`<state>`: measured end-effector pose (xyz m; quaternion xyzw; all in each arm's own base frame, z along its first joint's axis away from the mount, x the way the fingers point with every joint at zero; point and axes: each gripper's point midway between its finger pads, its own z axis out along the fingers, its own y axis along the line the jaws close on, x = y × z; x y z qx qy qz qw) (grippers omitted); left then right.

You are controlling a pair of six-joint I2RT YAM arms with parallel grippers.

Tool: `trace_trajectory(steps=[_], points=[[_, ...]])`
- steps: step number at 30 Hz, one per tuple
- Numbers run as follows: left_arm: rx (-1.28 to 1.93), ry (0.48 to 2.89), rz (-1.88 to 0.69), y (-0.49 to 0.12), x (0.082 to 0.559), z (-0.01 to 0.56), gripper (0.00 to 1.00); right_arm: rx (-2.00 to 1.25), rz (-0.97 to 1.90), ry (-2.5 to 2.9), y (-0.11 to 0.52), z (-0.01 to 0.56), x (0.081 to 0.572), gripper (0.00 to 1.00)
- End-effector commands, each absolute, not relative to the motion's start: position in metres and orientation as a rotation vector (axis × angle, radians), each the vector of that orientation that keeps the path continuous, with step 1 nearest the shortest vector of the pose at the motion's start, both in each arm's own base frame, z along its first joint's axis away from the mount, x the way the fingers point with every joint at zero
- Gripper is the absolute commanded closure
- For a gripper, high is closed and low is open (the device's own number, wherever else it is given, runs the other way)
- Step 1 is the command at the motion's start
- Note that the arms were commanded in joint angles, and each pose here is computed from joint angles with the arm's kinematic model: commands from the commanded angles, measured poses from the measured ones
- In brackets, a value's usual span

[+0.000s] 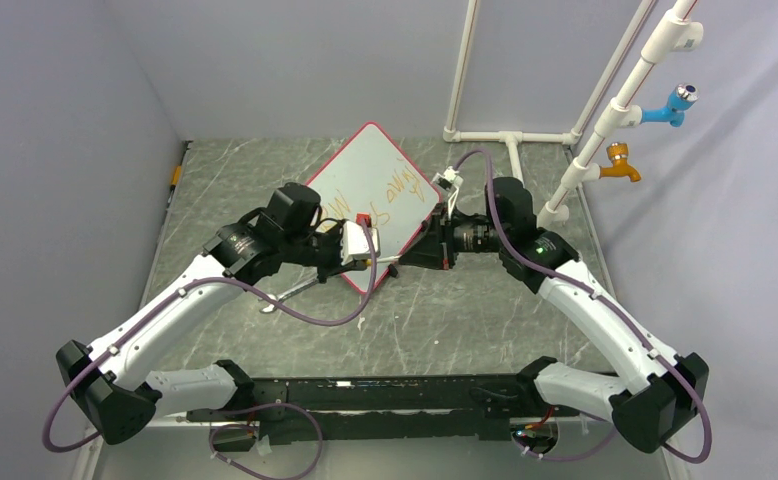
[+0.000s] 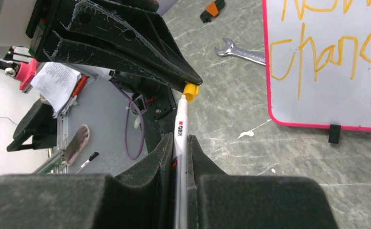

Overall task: Write a sentence on the whiteboard
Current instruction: Insert the whiteboard marker without the cap into the pen cap.

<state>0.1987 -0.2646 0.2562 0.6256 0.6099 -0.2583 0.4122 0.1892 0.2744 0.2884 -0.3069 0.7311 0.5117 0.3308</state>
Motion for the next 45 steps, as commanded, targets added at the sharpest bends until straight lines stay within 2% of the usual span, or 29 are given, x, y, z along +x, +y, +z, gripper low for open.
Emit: trace_trajectory(steps=[1, 24, 37, 45], points=[[1.579, 1.502, -0.654, -0.268, 0.197, 0.264, 1.0, -0.823, 1.318, 1.824, 0.28, 0.307, 0.196, 1.0], [1.552, 1.481, -0.651, -0.266, 0.195, 0.274, 1.0, -0.82, 1.283, 1.852, 0.28, 0.296, 0.198, 1.0], [1.579, 1.472, -0.708, -0.283, 0.189, 0.27, 1.0, -0.935, 1.288, 1.874, 0.307, 0.287, 0.19, 1.0], [1.534, 1.446, -0.682, -0.297, 0.192, 0.275, 1.0, -0.888, 1.368, 1.877, 0.318, 0.287, 0.188, 1.0]])
